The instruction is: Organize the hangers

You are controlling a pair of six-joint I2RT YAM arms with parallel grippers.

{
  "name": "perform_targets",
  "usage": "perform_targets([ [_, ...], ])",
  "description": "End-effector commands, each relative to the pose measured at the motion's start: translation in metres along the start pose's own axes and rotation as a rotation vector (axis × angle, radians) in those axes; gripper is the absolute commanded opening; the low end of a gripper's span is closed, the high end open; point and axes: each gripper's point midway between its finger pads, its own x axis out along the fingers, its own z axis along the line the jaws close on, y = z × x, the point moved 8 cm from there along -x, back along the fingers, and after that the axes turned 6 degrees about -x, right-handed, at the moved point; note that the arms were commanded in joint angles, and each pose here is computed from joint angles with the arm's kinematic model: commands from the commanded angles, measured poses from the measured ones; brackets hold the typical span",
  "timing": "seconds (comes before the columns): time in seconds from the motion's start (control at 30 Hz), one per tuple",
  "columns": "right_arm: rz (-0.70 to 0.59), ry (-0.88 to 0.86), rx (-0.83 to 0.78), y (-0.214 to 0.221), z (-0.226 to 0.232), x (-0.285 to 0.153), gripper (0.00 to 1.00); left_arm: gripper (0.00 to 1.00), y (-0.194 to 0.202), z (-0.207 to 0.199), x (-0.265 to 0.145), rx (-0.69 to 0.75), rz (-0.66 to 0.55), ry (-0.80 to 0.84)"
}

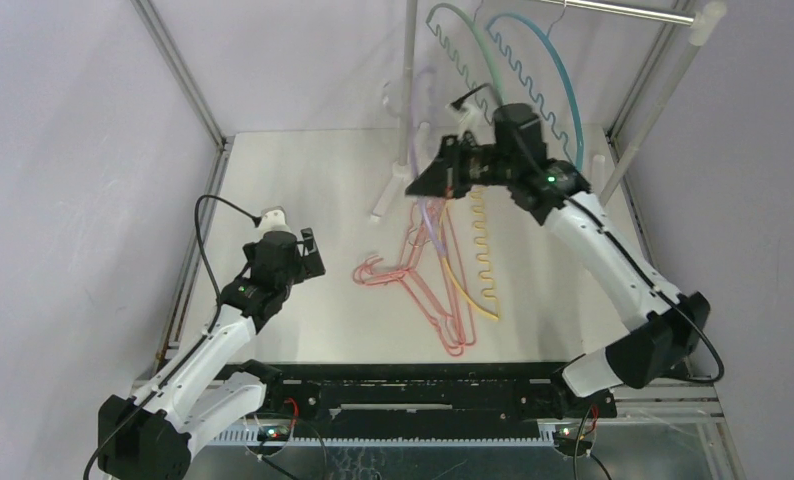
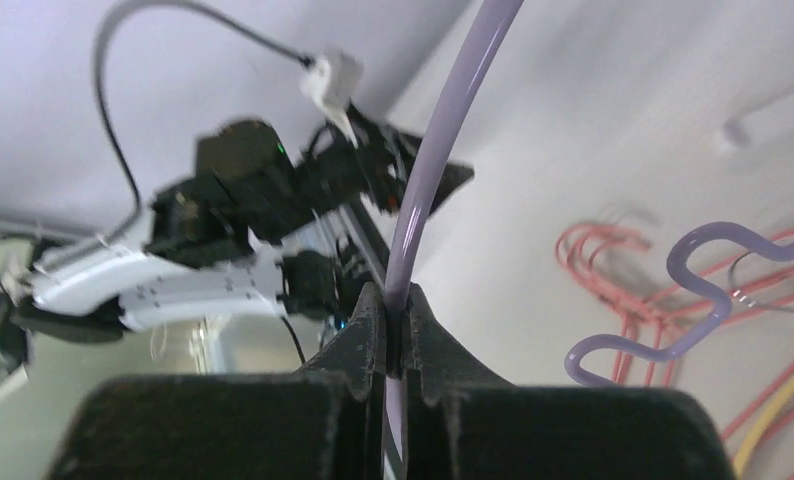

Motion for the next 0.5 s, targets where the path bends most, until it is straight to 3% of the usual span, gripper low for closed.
perform_targets([
  [0.0, -0.249, -0.130, -0.098, -0.049, 0.038, -0.046, 0.00, 1.00, -0.025, -0.014, -0.006, -0.043, -0.078, 0.052],
  [0.47, -0.421, -0.235, -0.103, -0.118, 0.022, -0.049, 0.00, 0.99, -0.033, -0.019, -0.002, 0.020, -0.068, 0.049],
])
